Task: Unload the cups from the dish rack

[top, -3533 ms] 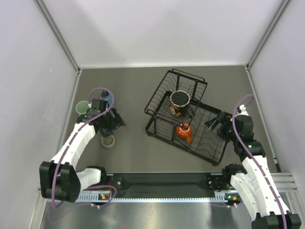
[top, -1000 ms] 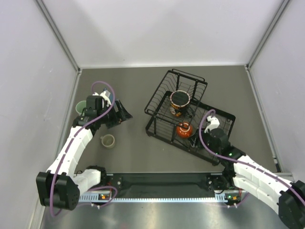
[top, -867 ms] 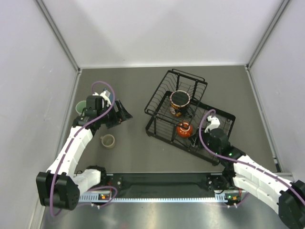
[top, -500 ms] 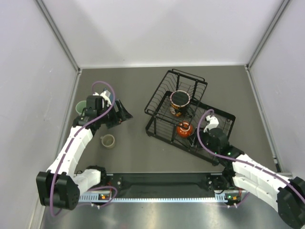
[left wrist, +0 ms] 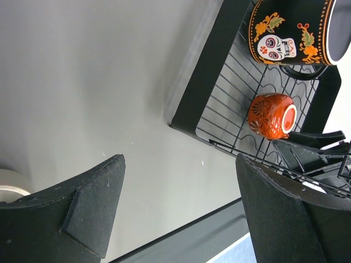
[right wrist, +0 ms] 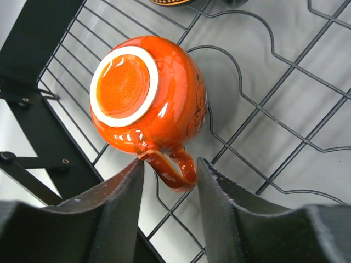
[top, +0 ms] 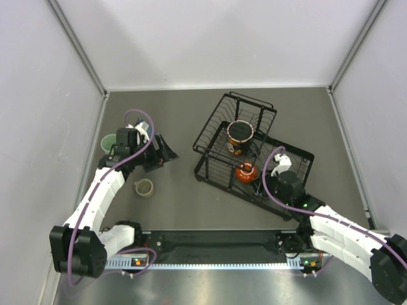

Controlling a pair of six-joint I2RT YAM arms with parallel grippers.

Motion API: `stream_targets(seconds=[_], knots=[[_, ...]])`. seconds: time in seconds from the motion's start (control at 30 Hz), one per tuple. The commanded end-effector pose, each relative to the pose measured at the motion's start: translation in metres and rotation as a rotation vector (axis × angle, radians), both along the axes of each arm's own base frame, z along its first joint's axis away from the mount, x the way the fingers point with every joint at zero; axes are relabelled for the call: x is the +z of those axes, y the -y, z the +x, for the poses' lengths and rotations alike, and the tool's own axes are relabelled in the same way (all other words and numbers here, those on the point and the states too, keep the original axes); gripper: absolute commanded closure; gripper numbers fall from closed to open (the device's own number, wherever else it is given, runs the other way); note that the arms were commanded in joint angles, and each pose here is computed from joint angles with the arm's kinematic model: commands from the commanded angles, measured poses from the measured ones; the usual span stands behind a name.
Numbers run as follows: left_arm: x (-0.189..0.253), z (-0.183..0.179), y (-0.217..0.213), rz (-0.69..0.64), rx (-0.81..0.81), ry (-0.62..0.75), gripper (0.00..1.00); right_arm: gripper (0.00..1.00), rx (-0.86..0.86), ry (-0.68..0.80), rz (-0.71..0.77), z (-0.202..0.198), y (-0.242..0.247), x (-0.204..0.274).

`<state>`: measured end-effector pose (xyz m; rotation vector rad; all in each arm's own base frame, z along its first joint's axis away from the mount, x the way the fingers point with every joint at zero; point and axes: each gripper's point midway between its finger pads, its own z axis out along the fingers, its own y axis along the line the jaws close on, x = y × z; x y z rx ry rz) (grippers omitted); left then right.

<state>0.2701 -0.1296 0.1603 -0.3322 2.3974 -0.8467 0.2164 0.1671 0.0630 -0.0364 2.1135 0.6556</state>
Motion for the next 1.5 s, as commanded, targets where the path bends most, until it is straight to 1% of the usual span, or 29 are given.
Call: stream_targets(seconds=[0.0,0.07,0.1,0.17,0.43,0.5,0.53,0.63,0.73,0.77,0.8,0.93,1.03,1.27,1.47], knots=[[0.012,0.006,0.002,-0.027,-0.004,0.053,0.13,0.58,-0.008,0.055,0.022,0.006,-0.005,0.011],[0.013,0.005,0.002,-0.03,-0.007,0.054,0.13,0.6,-0.011,0.052,0.02,0.006,-0.004,0.01],[0.012,0.005,0.002,-0.03,-0.005,0.053,0.13,0.64,-0.013,0.051,0.019,0.005,-0.004,0.01],[0.014,0.004,0.002,-0.032,-0.007,0.056,0.13,0.67,-0.02,0.059,0.022,0.006,-0.003,0.012],[0.017,0.001,0.004,-0.045,-0.015,0.059,0.13,0.76,-0.026,0.071,0.026,0.006,-0.002,0.015],[0.021,-0.001,0.004,-0.043,-0.018,0.071,0.13,0.81,-0.028,0.067,0.019,0.007,-0.002,0.017],[0.022,-0.001,0.003,-0.043,-0.016,0.071,0.13,0.81,-0.029,0.067,0.019,0.007,-0.001,0.017],[0.026,-0.003,0.004,-0.046,-0.018,0.076,0.12,0.86,-0.044,0.063,0.023,0.008,0.0,0.023],[0.028,-0.003,0.003,-0.046,-0.016,0.077,0.13,0.93,-0.063,0.068,0.023,0.008,0.003,0.03],[0.029,-0.004,0.004,-0.048,-0.017,0.077,0.13,0.98,-0.066,0.074,0.027,0.008,0.004,0.032],[0.029,-0.004,0.003,-0.049,-0.014,0.077,0.13,1.0,-0.074,0.073,0.022,0.007,0.007,0.031],[0.03,-0.005,0.005,-0.062,-0.016,0.078,0.13,1.0,-0.091,0.083,0.028,0.006,0.011,0.034],[0.038,-0.005,0.008,-0.082,-0.027,0.092,0.14,1.0,-0.112,0.089,0.058,0.005,0.013,0.043],[0.068,-0.001,0.011,-0.112,-0.028,0.145,0.14,1.0,-0.232,0.174,0.234,0.008,0.025,0.097],[0.097,-0.005,0.02,-0.203,-0.036,0.197,0.14,1.0,-0.327,0.217,0.299,0.006,0.043,0.132]])
